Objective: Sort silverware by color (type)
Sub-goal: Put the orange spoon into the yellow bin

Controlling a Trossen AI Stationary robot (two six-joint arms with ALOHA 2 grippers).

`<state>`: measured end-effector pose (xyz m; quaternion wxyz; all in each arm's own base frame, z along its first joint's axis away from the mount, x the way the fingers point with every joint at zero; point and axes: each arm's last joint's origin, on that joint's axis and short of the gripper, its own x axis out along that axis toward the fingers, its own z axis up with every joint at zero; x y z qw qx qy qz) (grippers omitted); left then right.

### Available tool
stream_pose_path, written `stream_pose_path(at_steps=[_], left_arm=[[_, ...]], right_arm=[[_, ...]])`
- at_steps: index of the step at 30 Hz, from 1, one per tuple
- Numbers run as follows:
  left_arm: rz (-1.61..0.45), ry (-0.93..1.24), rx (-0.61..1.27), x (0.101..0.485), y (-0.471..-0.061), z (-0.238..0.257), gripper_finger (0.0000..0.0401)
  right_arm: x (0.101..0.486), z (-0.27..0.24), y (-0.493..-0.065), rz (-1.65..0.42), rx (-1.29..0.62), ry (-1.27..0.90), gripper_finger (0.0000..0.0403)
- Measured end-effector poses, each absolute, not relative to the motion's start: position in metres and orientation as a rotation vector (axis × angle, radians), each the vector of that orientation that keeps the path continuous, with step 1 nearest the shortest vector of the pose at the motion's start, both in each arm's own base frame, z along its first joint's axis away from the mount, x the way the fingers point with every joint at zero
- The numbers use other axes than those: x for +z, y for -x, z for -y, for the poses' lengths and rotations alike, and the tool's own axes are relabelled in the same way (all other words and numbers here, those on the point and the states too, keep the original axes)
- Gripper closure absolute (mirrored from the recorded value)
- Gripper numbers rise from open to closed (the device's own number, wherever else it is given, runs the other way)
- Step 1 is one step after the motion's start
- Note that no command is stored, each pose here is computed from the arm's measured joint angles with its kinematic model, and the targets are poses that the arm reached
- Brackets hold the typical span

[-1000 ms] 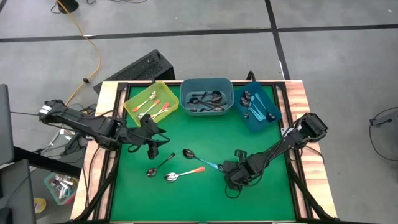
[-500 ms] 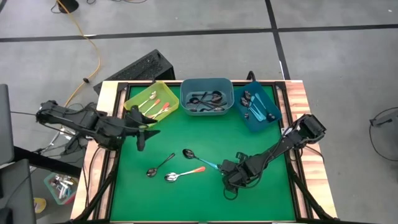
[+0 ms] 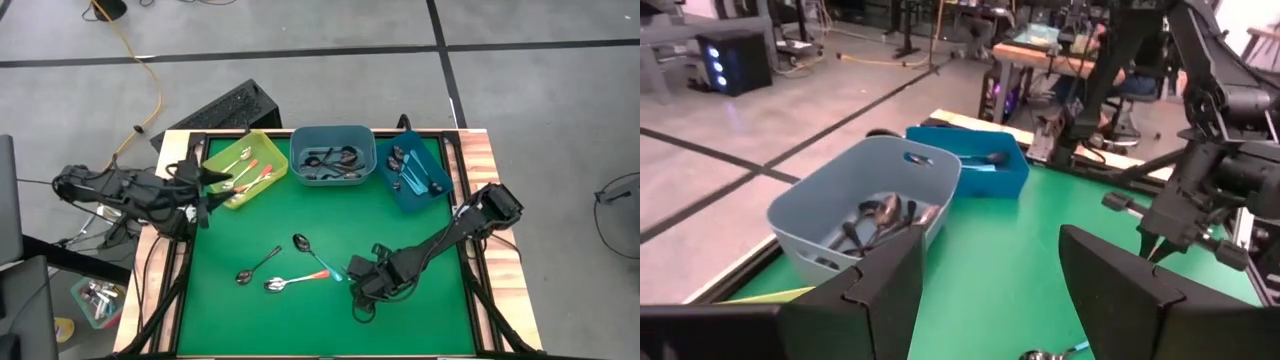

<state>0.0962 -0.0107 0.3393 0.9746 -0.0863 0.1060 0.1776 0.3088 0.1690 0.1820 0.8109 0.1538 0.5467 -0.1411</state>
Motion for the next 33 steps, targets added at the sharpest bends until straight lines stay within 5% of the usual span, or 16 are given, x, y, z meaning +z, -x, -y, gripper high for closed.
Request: stream_pose_path(at_steps=[20,33], left_arm=[[-0.178,0.194,0.448,0.331,-0.071,0.001,0.0186],[-0.081,0.284,0.463,0.325,-0.072,0.001,0.0186]], right_arm=[[0.240,-0.109,-0.363,-0.984,-0.303,-0.141,0.0402],[0.278,-0.024,-0.417,-0.443,-0.390,-0.155,0.0402]])
